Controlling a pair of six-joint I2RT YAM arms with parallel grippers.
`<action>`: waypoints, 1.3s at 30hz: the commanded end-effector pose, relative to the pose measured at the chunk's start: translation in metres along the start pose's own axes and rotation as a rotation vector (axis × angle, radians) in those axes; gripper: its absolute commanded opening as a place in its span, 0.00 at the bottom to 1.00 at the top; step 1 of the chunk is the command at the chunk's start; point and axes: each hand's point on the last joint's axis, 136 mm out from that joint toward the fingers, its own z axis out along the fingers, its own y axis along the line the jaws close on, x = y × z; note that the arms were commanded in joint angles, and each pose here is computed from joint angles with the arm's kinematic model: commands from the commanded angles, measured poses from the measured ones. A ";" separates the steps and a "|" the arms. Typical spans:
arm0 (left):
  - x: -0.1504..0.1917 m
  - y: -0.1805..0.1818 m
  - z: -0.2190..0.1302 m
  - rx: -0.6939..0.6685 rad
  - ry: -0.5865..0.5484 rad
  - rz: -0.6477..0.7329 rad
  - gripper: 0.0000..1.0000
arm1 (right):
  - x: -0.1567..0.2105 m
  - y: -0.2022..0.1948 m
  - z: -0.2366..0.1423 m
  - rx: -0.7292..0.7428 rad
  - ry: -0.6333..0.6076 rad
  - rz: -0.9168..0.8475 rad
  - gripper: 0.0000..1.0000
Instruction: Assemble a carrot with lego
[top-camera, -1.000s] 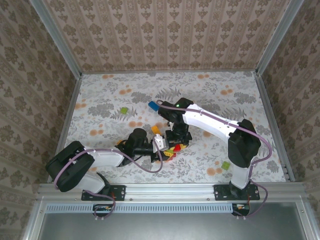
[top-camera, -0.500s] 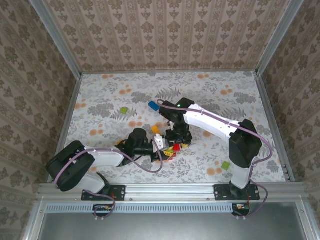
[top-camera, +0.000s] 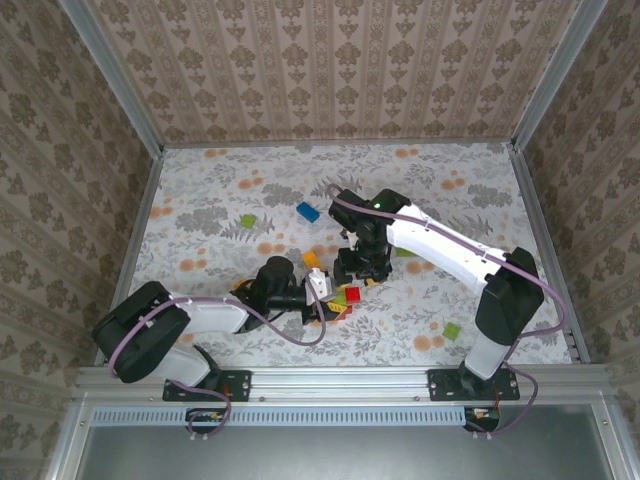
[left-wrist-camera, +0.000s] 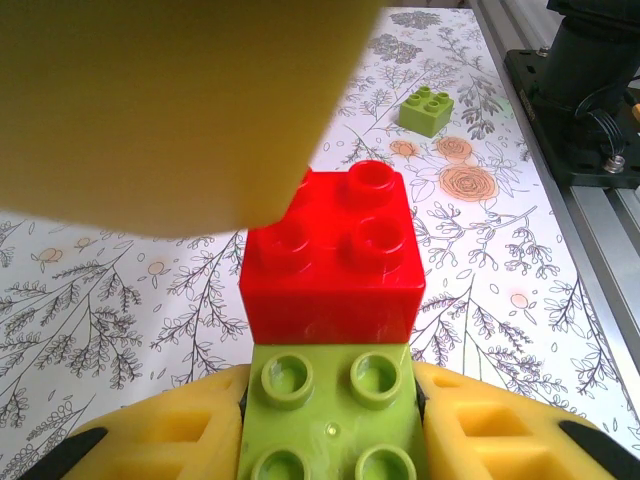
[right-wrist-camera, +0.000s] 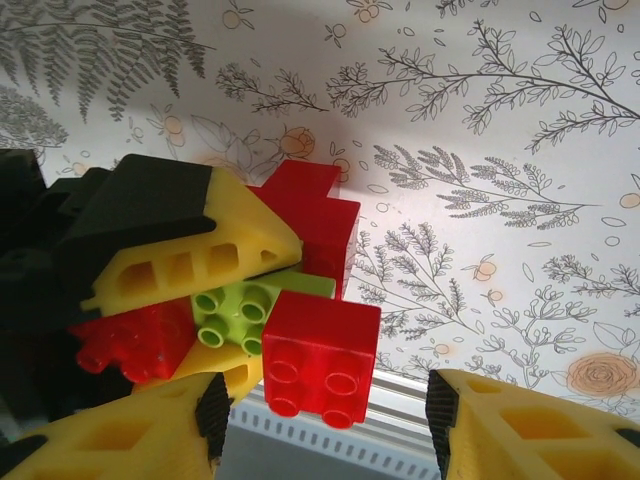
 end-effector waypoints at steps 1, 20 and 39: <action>0.018 -0.004 0.004 0.011 0.063 -0.021 0.38 | 0.006 -0.007 -0.003 0.008 -0.002 0.021 0.56; 0.018 -0.002 0.005 0.009 0.065 -0.022 0.38 | 0.014 -0.024 0.021 0.057 0.031 0.036 0.55; 0.013 -0.004 0.002 0.014 0.047 -0.013 0.73 | 0.005 -0.012 -0.045 -0.020 -0.127 -0.021 0.58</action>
